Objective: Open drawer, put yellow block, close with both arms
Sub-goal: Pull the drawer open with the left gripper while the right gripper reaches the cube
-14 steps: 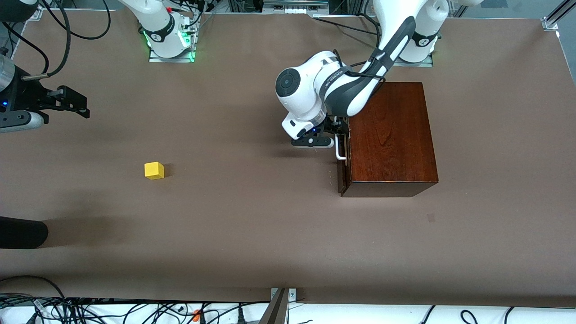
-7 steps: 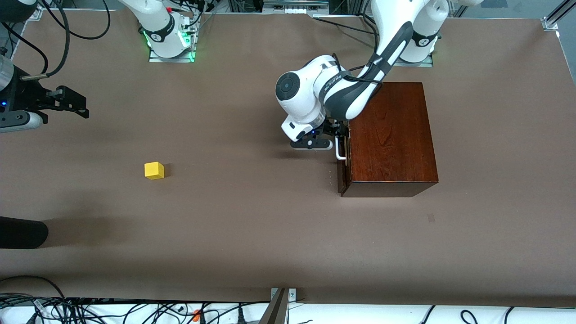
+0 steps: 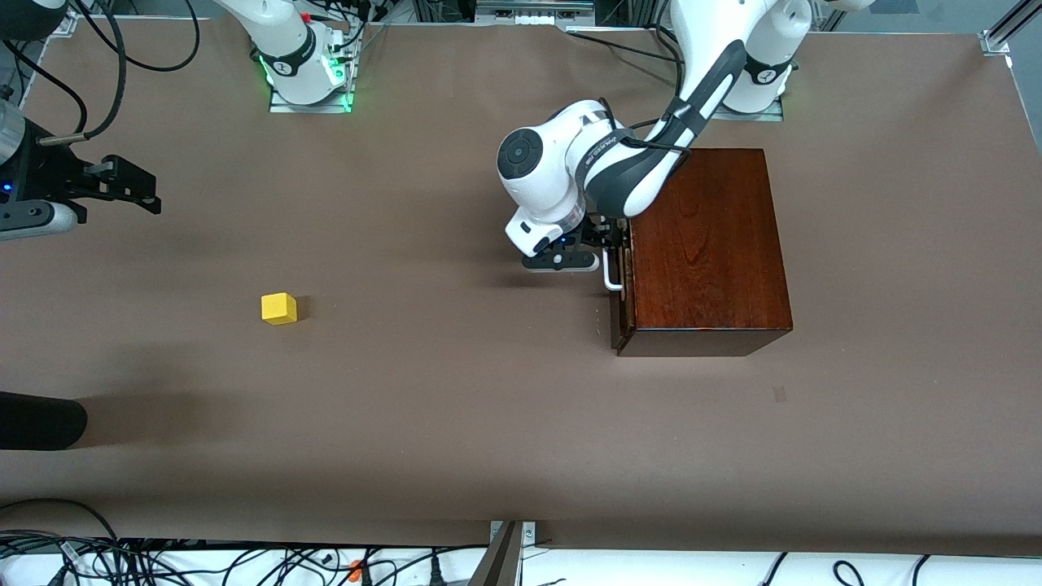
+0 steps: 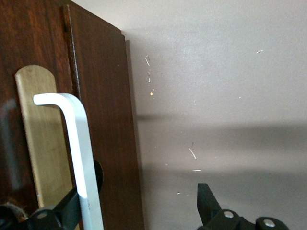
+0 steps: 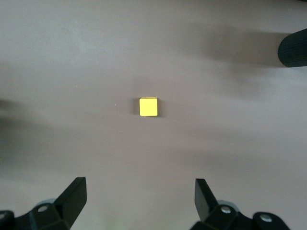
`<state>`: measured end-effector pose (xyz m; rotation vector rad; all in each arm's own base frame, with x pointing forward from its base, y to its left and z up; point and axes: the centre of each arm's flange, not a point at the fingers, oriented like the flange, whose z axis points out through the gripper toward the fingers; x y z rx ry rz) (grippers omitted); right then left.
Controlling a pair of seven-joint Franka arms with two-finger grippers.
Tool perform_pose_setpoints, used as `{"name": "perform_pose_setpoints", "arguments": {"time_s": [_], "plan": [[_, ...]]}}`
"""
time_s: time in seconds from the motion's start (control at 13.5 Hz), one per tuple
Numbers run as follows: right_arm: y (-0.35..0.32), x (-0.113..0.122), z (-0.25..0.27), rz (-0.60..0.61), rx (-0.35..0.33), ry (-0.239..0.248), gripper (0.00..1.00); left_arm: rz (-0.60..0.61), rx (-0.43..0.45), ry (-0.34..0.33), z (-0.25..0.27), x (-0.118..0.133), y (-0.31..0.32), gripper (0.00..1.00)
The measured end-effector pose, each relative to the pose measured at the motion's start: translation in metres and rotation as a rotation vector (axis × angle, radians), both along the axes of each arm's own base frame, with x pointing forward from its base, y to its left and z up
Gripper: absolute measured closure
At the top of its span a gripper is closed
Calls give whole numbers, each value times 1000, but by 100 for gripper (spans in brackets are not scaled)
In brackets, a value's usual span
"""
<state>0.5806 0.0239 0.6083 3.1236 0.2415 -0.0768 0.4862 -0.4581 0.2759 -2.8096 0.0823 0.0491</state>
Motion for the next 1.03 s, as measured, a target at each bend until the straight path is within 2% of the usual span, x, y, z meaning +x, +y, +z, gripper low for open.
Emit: {"name": "perform_pose_setpoints", "arguments": {"time_s": [0.22,0.37,0.74,1.03], "plan": [[-2,10,-5,-5,-1,-37,0,16,-19,-18,0,-1,-17,0],[-3,17,-16,-7,-4,-28,0,18,-40,-31,1,-3,-32,0],[-27,35,-63,-49,-15,50,0,39,-51,-44,1,-4,-47,0],[-16,47,-113,28,-15,135,0,51,-67,-58,1,-6,-62,0]]}}
